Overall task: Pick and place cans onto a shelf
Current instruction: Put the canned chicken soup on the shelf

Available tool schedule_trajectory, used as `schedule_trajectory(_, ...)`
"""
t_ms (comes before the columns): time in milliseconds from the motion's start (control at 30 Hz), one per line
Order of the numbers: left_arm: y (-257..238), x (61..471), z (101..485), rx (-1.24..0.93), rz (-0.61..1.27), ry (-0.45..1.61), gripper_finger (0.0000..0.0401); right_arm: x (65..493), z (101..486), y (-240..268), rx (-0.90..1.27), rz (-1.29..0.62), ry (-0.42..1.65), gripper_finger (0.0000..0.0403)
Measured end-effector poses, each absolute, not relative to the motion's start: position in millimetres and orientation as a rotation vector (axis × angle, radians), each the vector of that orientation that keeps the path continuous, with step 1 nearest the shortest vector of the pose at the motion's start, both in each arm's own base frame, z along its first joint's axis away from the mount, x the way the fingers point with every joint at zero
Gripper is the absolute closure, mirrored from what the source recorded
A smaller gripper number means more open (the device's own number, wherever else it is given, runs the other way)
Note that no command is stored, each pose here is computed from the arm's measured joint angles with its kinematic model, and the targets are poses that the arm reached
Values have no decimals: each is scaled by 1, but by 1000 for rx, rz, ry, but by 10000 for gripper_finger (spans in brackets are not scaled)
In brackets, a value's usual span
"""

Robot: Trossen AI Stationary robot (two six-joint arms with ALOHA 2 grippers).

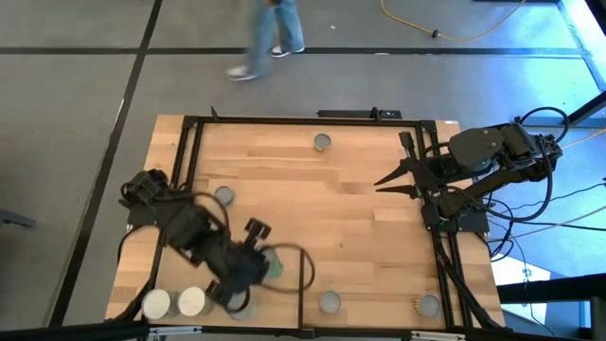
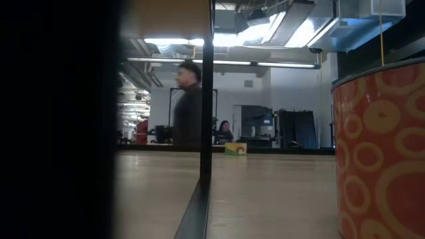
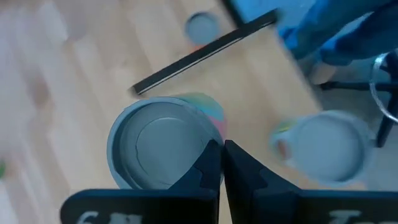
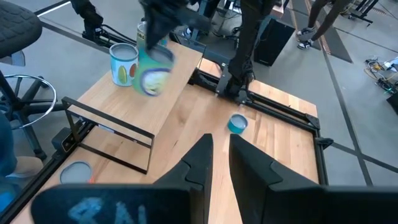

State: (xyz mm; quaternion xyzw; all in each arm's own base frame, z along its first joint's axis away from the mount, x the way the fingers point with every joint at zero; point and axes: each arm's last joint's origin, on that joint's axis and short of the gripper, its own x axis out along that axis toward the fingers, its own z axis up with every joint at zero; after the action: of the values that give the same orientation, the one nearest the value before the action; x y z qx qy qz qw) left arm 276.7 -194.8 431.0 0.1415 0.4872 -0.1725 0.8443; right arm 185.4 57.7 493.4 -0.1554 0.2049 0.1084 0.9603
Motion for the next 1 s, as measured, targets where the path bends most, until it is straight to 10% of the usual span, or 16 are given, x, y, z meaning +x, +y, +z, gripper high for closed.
schedule_trajectory(1000, -261, 306, 392, 199, -463, 978, 401, 185, 493, 58, -215, 200, 426, 347)
